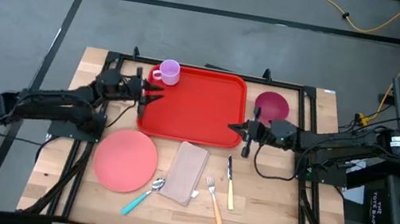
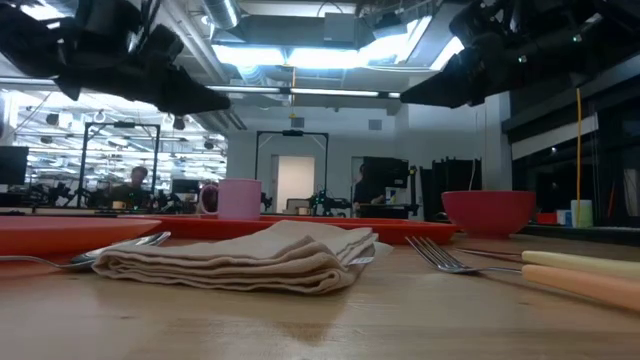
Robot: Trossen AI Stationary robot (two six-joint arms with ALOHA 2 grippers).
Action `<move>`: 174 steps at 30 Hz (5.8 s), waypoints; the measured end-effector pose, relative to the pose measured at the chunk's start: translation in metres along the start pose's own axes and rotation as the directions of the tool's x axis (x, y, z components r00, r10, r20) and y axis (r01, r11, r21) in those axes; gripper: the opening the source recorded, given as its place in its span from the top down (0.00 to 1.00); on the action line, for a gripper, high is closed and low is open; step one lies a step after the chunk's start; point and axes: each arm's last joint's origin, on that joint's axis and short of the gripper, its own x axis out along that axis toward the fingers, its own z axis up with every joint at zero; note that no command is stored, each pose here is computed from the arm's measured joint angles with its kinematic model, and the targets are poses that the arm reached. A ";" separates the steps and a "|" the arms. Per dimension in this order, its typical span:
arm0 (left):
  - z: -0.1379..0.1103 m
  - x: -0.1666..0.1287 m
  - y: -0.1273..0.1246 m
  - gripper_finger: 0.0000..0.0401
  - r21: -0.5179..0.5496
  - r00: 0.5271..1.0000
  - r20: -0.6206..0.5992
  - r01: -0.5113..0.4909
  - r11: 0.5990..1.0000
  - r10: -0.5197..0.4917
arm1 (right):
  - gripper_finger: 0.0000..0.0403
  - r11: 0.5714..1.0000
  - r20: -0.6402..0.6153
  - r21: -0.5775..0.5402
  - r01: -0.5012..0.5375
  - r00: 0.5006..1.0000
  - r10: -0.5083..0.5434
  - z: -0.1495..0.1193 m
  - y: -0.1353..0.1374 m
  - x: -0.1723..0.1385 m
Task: Set up tray
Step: Put the light orange plate on top of the orange serving tray
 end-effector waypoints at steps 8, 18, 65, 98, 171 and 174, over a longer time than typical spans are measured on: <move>0.002 0.005 -0.035 0.82 -0.011 0.998 -0.020 0.059 0.998 -0.059 | 0.96 1.000 0.008 0.003 -0.003 1.000 0.003 0.001 0.001 0.000; 0.002 0.000 -0.073 0.97 0.009 0.994 -0.057 0.098 0.995 -0.097 | 0.96 0.999 0.014 -0.004 -0.035 0.999 0.035 0.002 0.008 -0.001; 0.087 0.006 -0.262 0.99 -0.011 0.608 -0.793 -0.076 0.997 0.038 | 0.94 0.992 -0.023 -0.117 -0.039 0.999 0.037 -0.002 0.008 -0.001; 0.063 0.008 -0.382 0.99 0.146 0.048 -0.985 -0.250 0.957 0.163 | 0.94 0.991 -0.062 -0.123 -0.049 0.997 0.042 -0.005 0.008 -0.001; -0.001 -0.029 -0.397 0.58 0.308 0.064 -0.951 0.080 0.948 0.304 | 0.94 0.992 -0.068 -0.117 -0.050 0.997 0.043 -0.006 0.008 -0.001; -0.001 -0.029 -0.397 0.59 0.309 0.065 -0.950 0.095 0.946 0.304 | 0.94 0.992 -0.068 -0.118 -0.051 0.997 0.043 -0.006 0.008 -0.001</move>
